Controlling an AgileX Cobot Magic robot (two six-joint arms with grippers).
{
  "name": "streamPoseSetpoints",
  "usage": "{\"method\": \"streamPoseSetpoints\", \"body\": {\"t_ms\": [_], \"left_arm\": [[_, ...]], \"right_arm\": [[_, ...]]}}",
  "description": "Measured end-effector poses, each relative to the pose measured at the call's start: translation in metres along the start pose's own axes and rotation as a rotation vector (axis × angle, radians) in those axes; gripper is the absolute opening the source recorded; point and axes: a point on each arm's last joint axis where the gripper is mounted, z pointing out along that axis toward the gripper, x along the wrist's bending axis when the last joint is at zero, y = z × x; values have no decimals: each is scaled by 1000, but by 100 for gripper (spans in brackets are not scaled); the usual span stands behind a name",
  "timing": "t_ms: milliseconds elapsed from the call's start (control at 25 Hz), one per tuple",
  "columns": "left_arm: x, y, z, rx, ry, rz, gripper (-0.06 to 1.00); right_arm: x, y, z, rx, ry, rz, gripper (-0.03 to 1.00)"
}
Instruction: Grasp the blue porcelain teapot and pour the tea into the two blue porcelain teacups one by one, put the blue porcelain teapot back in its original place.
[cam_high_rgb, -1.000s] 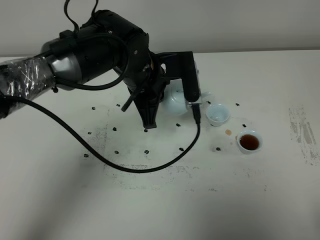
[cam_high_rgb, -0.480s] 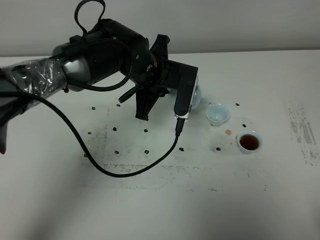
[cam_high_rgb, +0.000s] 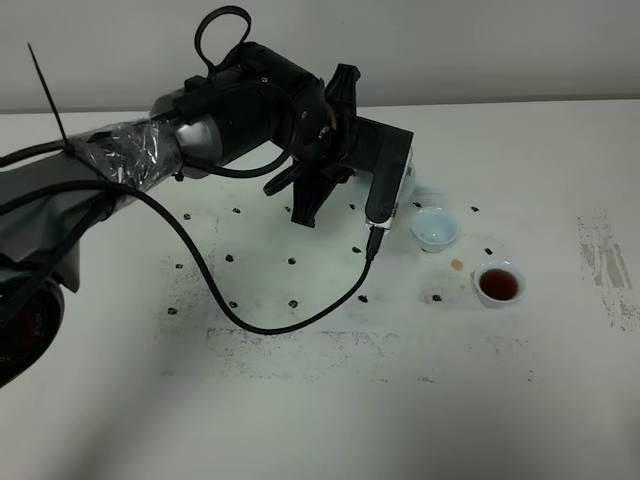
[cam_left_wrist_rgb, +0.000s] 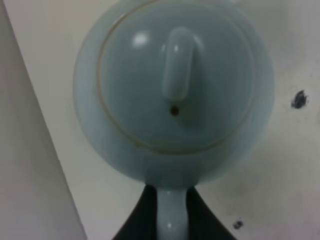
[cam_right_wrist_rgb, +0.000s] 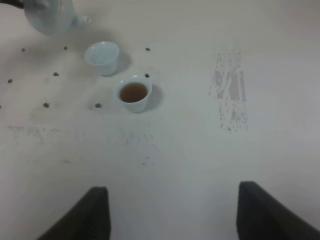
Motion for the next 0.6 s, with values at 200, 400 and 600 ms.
{"method": "streamPoseSetpoints", "body": {"t_ms": [200, 400, 600], "left_arm": [[0, -2, 4, 18, 9, 57, 4], [2, -2, 4, 28, 28, 122, 4], [3, -4, 4, 44, 41, 170, 4]], "right_arm": [[0, 0, 0, 0, 0, 0, 52], [0, 0, 0, 0, 0, 0, 52], [0, 0, 0, 0, 0, 0, 52]]}}
